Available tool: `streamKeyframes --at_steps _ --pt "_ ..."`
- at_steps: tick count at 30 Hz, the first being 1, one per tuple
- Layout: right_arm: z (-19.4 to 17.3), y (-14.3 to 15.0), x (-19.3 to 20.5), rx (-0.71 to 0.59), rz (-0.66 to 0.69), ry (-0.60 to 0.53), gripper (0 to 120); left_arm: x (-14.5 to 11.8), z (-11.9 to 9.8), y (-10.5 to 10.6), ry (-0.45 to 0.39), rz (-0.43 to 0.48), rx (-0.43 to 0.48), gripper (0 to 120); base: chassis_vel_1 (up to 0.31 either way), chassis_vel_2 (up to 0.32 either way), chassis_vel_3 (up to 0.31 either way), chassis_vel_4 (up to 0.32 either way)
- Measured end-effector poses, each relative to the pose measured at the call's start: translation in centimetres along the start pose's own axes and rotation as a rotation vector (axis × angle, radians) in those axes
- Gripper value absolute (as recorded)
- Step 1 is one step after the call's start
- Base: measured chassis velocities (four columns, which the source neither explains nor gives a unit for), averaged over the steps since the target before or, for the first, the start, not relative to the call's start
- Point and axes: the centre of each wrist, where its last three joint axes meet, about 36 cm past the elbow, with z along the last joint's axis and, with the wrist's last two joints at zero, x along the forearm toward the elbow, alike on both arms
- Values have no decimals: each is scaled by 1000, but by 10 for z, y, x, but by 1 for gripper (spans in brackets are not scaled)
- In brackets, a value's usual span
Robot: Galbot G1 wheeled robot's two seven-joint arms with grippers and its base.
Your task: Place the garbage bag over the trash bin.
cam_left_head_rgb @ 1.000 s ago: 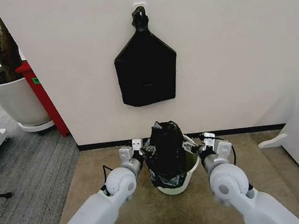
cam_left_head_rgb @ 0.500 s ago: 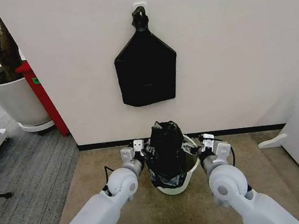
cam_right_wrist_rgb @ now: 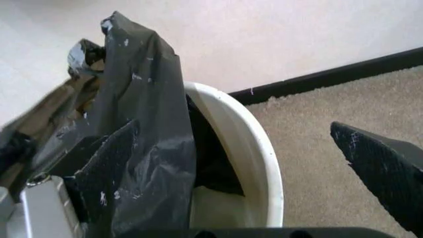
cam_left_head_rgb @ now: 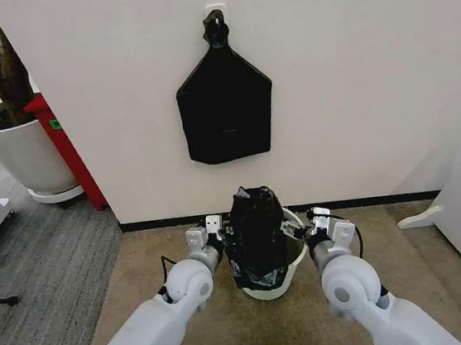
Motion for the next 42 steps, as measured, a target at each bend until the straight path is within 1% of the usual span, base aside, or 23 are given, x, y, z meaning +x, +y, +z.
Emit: streamKeyframes --at_steps 5,7,10,11,12,15,18,19,23,28,32,35,36,39,40,42 --pt "3 -1 0 12 1 -7 100 6 -4 1 -31 -13 21 0 0 0 0 0" --pt "6 -2 -1 23 0 -15 100 11 -8 11 -49 -38 37 0 0 0 0 0" --pt "7 -2 -1 25 1 -16 100 14 -9 22 -56 -65 50 0 0 0 0 0" --pt "8 -2 -1 27 2 -17 100 15 -5 29 -53 -76 58 0 0 0 0 0" --pt "8 -2 -1 27 2 -17 100 15 -5 29 -53 -76 58 0 0 0 0 0" --pt "9 -2 -1 27 1 -19 100 12 10 38 -34 -90 62 0 0 0 0 0" --pt "11 -3 -1 28 3 -20 100 5 24 42 -15 -104 67 0 0 0 0 0" --pt "11 -3 -1 28 3 -20 100 5 24 42 -15 -104 67 0 0 0 0 0" --pt "13 -6 0 32 9 -24 100 -6 38 48 10 -109 68 0 0 0 0 0" --pt "13 -6 0 32 10 -27 100 -14 44 51 25 -108 59 0 0 0 0 0" --pt "11 -5 0 30 8 -33 100 -10 41 47 19 -92 50 0 0 0 0 0" --pt "10 -4 -1 29 6 -38 100 -2 42 48 17 -89 42 10 0 0 0 0" --pt "9 -4 -1 28 6 -39 100 5 44 49 18 -94 40 16 0 0 0 0" --pt "9 -4 -1 23 7 -43 100 33 53 62 17 -135 34 30 0 0 0 0" --pt "9 -4 -1 23 7 -43 100 33 53 62 17 -135 34 30 0 0 0 0" --pt "9 -5 -1 21 8 -44 100 45 56 71 7 -158 24 38 0 0 0 0"
